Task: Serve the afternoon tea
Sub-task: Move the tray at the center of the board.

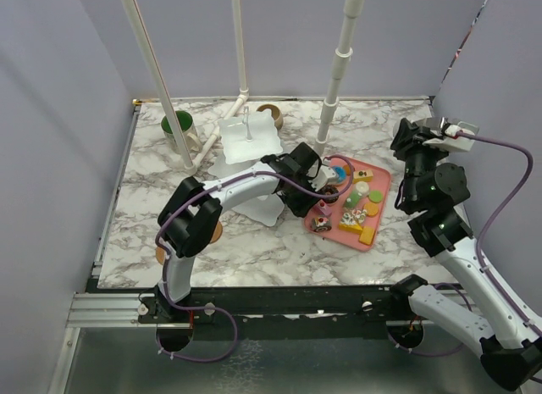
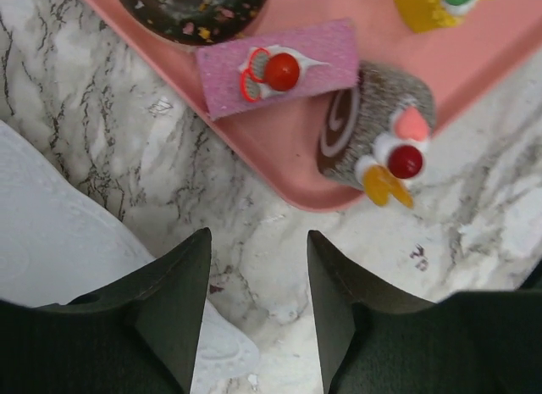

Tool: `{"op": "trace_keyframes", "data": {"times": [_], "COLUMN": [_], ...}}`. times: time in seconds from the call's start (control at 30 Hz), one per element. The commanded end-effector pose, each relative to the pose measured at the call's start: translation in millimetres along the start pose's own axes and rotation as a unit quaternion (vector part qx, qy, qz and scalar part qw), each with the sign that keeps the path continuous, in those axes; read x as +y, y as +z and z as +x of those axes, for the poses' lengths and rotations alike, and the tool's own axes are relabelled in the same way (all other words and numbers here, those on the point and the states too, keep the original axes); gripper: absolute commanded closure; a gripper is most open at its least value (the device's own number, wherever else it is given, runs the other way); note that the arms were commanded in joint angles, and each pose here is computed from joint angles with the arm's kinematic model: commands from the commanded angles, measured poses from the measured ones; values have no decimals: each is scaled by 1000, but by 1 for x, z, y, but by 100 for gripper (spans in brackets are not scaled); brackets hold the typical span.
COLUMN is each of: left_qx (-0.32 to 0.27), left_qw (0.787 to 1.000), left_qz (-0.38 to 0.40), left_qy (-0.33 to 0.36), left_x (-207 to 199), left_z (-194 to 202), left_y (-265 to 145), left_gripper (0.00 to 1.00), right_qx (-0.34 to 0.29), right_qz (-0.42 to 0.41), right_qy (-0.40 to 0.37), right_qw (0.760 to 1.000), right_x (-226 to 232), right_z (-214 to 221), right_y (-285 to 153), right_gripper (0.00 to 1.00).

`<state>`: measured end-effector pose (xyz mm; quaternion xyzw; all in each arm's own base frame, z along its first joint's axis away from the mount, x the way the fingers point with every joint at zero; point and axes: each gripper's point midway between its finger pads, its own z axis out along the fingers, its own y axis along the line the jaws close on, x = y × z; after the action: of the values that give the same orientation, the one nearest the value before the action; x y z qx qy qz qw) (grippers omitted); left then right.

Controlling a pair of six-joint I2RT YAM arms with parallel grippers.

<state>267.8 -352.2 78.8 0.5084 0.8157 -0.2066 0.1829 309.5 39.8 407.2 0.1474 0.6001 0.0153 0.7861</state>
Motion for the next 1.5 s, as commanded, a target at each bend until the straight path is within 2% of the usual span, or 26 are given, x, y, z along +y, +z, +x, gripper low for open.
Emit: {"op": "trace_keyframes", "data": {"times": [0.0, 0.27, 0.67, 0.97, 1.23, 1.4, 1.47], "left_qx": [-17, -11, 4, 28, 13, -11, -29], "left_qw": [998, 996, 999, 989, 982, 984, 987], "left_qz": [-63, -91, -52, -136, -169, -155, -135], "left_qy": [-13, -6, -6, 51, 83, 84, 78], "left_x": [27, 41, 16, 50, 64, 60, 50], "left_z": [-13, -7, 2, 13, -2, -22, -35], "left_y": [17, 35, 54, 55, 50, 47, 40], "left_gripper": [50, 49, 44, 45, 47, 47, 44], "right_qx": [-3, 14, 20, 25, 30, 30, 30], "right_qz": [23, 28, 35, 36, 34, 34, 33], "right_qy": [1, -9, -20, -22, -18, -17, -17], "right_qw": [1000, 999, 999, 999, 999, 999, 999], "right_x": [-10, -13, -19, -20, -21, -23, -23], "right_z": [5, 28, 36, 41, 46, 46, 46], "right_y": [-1, -1, -4, -5, -8, -10, -10], "right_gripper": [73, 73, 73, 73, 73, 73, 73]}}
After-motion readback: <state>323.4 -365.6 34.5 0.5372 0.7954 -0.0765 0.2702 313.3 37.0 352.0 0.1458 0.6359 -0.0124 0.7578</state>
